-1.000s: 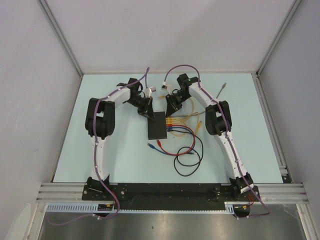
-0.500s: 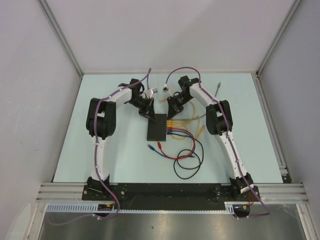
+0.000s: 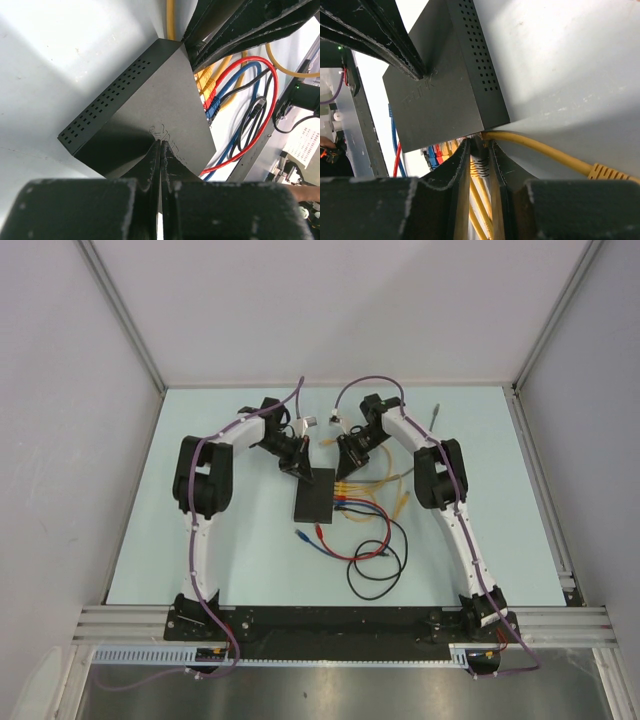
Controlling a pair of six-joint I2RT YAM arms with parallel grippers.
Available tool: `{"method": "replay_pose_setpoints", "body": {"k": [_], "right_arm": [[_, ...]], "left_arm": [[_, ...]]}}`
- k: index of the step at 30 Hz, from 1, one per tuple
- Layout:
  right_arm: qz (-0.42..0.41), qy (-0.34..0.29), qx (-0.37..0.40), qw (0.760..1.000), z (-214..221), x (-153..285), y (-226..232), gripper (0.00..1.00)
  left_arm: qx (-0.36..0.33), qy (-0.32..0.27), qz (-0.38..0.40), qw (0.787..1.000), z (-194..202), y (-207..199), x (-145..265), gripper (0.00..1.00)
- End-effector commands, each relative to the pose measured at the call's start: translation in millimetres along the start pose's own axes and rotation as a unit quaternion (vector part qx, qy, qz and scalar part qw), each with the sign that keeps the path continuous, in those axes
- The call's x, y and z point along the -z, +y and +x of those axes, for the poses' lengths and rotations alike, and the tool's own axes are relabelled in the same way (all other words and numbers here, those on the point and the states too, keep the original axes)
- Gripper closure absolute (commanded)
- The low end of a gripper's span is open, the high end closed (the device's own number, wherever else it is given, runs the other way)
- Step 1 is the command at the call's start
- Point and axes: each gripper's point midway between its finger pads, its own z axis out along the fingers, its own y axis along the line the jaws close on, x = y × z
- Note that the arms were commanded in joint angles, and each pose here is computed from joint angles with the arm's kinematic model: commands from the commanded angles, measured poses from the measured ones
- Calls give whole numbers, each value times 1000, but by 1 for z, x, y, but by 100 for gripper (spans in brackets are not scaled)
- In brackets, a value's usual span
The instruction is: Pull the plug from the switch port
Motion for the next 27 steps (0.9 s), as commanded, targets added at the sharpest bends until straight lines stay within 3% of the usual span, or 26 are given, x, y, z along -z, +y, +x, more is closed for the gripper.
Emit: {"method": "replay_pose_setpoints", "body": {"k": [1, 7, 12, 16, 21, 27], "right_arm": [[73, 86, -28, 993, 45, 1, -36, 100], [146, 100, -22, 984, 40, 9, -62, 100], [129, 109, -33, 985, 54, 20, -54, 100], [105, 58, -29, 992, 30, 43, -31, 100], [130, -14, 14, 991, -11, 85, -14, 100], [195, -35, 49, 979, -30, 105, -27, 100]], "left_arm": [[-10, 38, -77, 996, 20, 48, -18, 100], [-11, 38, -75, 996, 20, 47, -18, 100], [-14, 37, -71, 997, 19, 46, -19, 100], [-18, 34, -71, 997, 17, 43, -16, 100], [-21, 25, -62, 998, 10, 36, -13, 100], [-14, 32, -58, 998, 12, 37, -15, 100]]}}
